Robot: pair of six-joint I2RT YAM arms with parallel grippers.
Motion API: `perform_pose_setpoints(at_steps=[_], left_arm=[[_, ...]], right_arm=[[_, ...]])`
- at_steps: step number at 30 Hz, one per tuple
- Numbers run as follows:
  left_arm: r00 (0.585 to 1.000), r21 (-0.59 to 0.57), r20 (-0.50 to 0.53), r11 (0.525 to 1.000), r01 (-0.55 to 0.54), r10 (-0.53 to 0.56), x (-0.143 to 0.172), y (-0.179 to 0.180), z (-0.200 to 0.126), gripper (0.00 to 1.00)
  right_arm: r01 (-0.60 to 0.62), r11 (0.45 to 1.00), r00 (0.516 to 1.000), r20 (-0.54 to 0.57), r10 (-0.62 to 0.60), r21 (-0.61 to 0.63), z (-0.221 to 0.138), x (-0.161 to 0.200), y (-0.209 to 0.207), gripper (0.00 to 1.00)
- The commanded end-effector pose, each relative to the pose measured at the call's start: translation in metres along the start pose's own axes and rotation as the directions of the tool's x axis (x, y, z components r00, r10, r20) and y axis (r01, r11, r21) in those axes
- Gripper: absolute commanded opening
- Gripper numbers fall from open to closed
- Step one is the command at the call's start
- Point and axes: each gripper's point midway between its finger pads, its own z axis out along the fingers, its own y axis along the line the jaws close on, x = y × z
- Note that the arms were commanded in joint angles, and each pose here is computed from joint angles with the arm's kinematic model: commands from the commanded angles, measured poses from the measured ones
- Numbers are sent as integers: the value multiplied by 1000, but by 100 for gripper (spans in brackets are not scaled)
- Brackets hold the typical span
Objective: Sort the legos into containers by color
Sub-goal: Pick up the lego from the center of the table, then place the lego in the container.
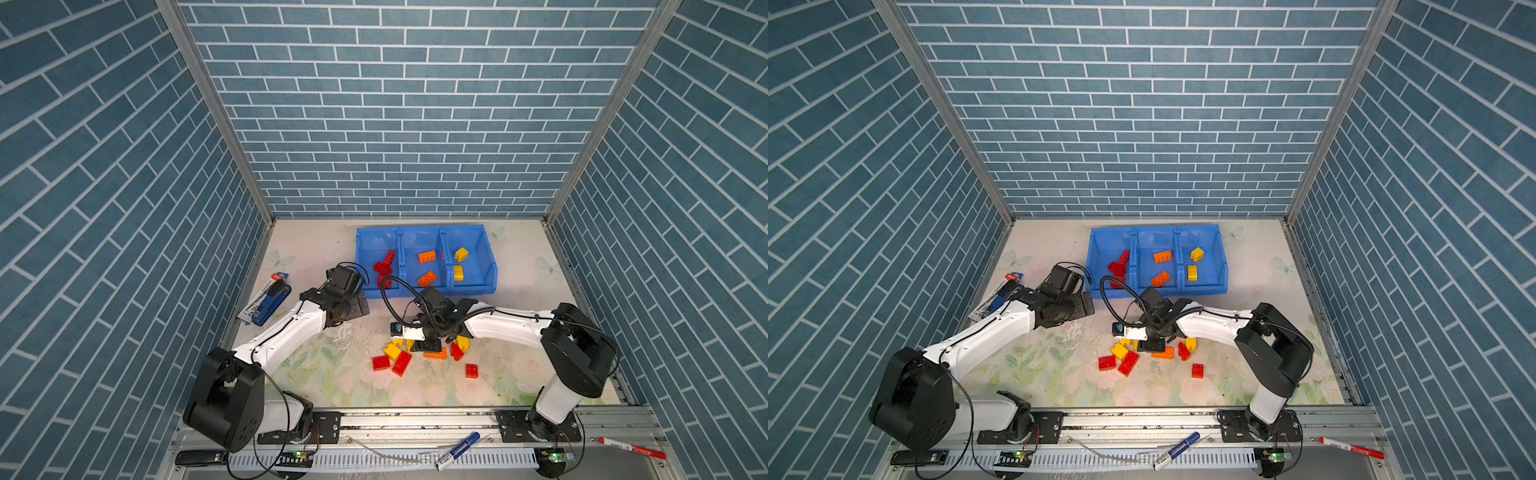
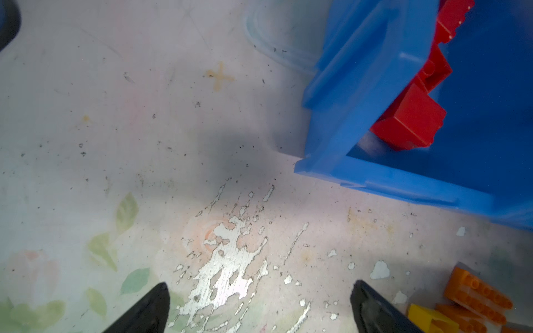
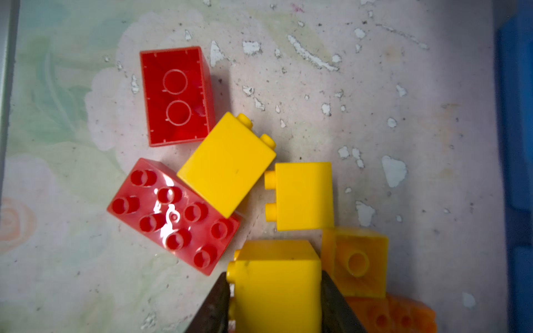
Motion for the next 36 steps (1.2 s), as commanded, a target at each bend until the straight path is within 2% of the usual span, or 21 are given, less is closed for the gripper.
perform_pose_setpoints(at_steps=[1, 3, 5, 7, 9, 11, 13, 16, 18, 22, 25, 28, 31, 34, 36], left_arm=[[996, 19, 15, 996, -86, 86, -5, -15, -3, 99], [992, 32, 24, 991, -127, 127, -6, -24, -4, 99], [985, 59, 38, 984, -169, 167, -6, -35, -6, 99], [975, 84, 48, 972, -219, 215, -5, -48, -7, 99], [965, 107, 46, 959, -263, 259, -4, -58, -7, 99], [954, 126, 42, 946, -299, 296, -3, -66, -8, 99], [942, 149, 36, 930, -336, 334, 0, -74, -9, 99], [923, 175, 36, 907, -384, 383, 6, -84, -11, 99], [911, 195, 25, 892, -409, 412, 13, -91, -11, 99], [888, 207, -7, 870, -448, 460, 26, -98, -6, 99], [871, 206, -32, 856, -474, 490, 35, -100, 2, 99], [863, 201, -52, 852, -483, 502, 41, -100, 9, 98], [859, 221, -41, 843, -491, 511, 43, -106, 9, 98], [848, 239, -34, 828, -507, 529, 46, -113, 7, 95], [835, 242, -33, 815, -526, 549, 47, -118, 7, 93]], right_arm=[[-85, 990, 991, 110, 72, 113, -37, -14, -15, 31], [-231, 955, 960, 201, 192, 187, -67, -12, -38, 31], [-392, 882, 898, 317, 306, 262, -100, -1, -64, 30], [-536, 776, 817, 437, 377, 333, -134, 18, -90, 28], [-635, 675, 751, 507, 423, 376, -156, 39, -108, 27], [-715, 577, 690, 531, 492, 394, -168, 61, -122, 27], [-795, 451, 607, 537, 586, 407, -172, 88, -136, 28], [-862, 295, 489, 528, 694, 412, -168, 120, -151, 30], [-881, 228, 432, 506, 746, 416, -162, 131, -159, 30], [-878, 106, 338, 448, 828, 467, -147, 152, -181, 32], [-854, 14, 294, 459, 839, 521, -141, 167, -204, 32], [-836, -33, 284, 483, 828, 548, -137, 173, -224, 33], [-834, -58, 272, 500, 822, 549, -134, 174, -236, 35], [-847, -67, 250, 506, 826, 528, -132, 169, -241, 42], [-852, -73, 239, 509, 827, 519, -134, 166, -240, 53]])
